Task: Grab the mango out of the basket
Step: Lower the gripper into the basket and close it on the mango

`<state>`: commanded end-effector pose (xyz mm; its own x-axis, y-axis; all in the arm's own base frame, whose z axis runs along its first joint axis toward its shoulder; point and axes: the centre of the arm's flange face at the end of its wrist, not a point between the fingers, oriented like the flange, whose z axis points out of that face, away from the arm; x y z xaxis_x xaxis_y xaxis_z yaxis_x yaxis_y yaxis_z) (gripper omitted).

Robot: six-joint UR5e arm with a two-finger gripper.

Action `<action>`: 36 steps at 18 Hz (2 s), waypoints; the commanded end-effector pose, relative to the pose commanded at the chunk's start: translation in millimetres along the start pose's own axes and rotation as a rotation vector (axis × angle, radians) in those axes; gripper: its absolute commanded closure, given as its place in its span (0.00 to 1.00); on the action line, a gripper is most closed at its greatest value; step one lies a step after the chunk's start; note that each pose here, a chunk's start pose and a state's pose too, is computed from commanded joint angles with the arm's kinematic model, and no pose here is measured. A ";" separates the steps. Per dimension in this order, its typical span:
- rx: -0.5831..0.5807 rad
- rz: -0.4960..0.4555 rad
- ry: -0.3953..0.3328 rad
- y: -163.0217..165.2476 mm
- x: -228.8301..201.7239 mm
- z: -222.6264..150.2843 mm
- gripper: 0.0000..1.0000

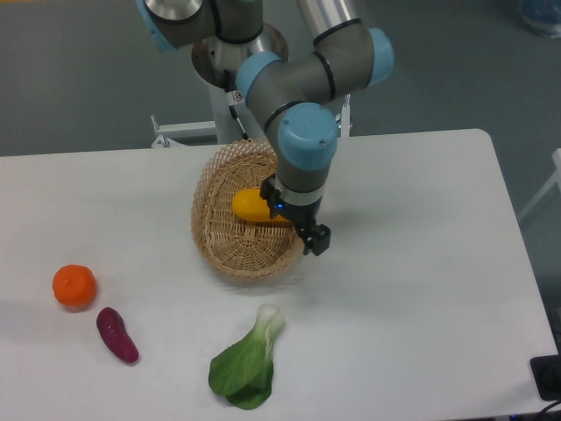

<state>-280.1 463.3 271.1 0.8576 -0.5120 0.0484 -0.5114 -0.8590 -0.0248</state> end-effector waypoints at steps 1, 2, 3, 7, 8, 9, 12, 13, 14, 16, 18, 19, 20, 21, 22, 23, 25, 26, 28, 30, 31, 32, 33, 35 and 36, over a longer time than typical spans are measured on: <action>-0.003 0.012 0.015 -3.1 7.3 6.8 0.00; -0.006 0.022 0.028 -6.1 13.8 12.3 0.00; -0.010 0.038 0.035 -9.0 20.3 15.6 0.00; -0.017 0.134 0.063 -6.2 37.5 23.5 0.00; -0.017 0.148 0.068 -4.1 42.3 24.9 0.00; -0.017 0.165 0.071 -3.0 46.3 25.8 0.00; -0.024 0.209 0.084 0.7 56.6 30.8 0.00; -0.038 0.217 0.087 2.4 57.7 32.7 0.00; -0.052 0.221 0.090 4.2 58.8 34.5 0.00; -0.069 0.226 0.093 5.0 61.1 37.1 0.00; -0.071 0.227 0.099 5.3 63.7 40.1 0.00; -0.071 0.227 0.099 5.3 63.7 40.1 0.00; -0.071 0.227 0.099 5.2 63.4 40.7 0.00; -0.072 0.229 0.102 4.9 64.4 42.6 0.00; -0.073 0.232 0.102 2.7 66.9 44.2 0.00; -0.073 0.230 0.110 2.7 69.5 47.9 0.00; -0.075 0.233 0.122 2.2 74.7 54.0 0.00; -0.076 0.231 0.126 2.7 76.2 55.8 0.00; -0.078 0.230 0.135 2.4 77.2 59.9 0.00; -0.079 0.227 0.138 2.7 78.0 61.6 0.00; -0.078 0.225 0.134 2.6 77.5 62.3 0.00; -0.076 0.225 0.120 2.6 77.2 63.6 0.00; -0.072 0.226 0.097 2.3 76.1 66.0 0.00; -0.065 0.226 0.049 3.1 77.5 71.4 0.08; -0.063 0.228 0.035 2.9 78.9 73.9 0.14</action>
<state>-209.9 420.2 201.1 0.7176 -0.6914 0.0832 -0.6950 -0.7186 0.0231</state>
